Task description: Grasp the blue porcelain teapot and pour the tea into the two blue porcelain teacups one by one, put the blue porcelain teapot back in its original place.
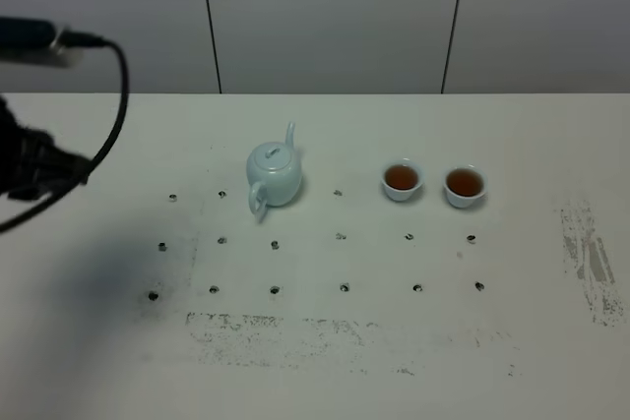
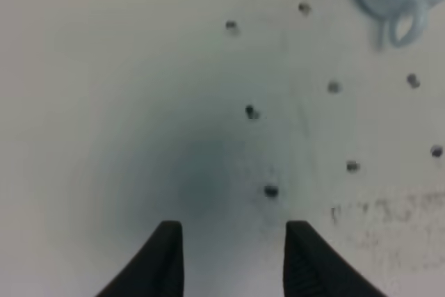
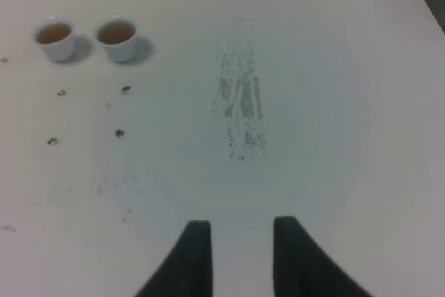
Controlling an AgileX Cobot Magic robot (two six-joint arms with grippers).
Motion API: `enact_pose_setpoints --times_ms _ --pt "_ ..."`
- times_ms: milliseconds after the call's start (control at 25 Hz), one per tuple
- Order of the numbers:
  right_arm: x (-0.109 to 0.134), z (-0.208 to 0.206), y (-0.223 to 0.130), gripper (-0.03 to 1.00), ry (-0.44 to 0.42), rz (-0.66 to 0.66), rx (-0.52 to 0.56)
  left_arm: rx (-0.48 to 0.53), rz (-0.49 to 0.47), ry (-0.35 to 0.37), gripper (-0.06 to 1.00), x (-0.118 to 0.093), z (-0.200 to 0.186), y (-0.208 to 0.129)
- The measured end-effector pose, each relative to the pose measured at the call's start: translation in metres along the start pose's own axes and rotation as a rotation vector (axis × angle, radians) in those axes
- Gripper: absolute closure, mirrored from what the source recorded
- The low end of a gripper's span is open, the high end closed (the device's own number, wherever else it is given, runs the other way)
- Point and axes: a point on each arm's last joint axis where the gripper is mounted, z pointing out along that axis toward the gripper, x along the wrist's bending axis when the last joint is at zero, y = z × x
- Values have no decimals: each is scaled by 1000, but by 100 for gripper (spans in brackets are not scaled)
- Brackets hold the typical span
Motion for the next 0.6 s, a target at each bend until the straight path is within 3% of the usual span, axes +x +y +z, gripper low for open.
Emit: enact_pose_setpoints --times_ms 320,600 --pt "0 0 0 73 0 0 0 -28 -35 66 54 -3 -56 -122" --pt "0 0 0 73 0 0 0 -19 -23 90 54 -11 -80 -178"
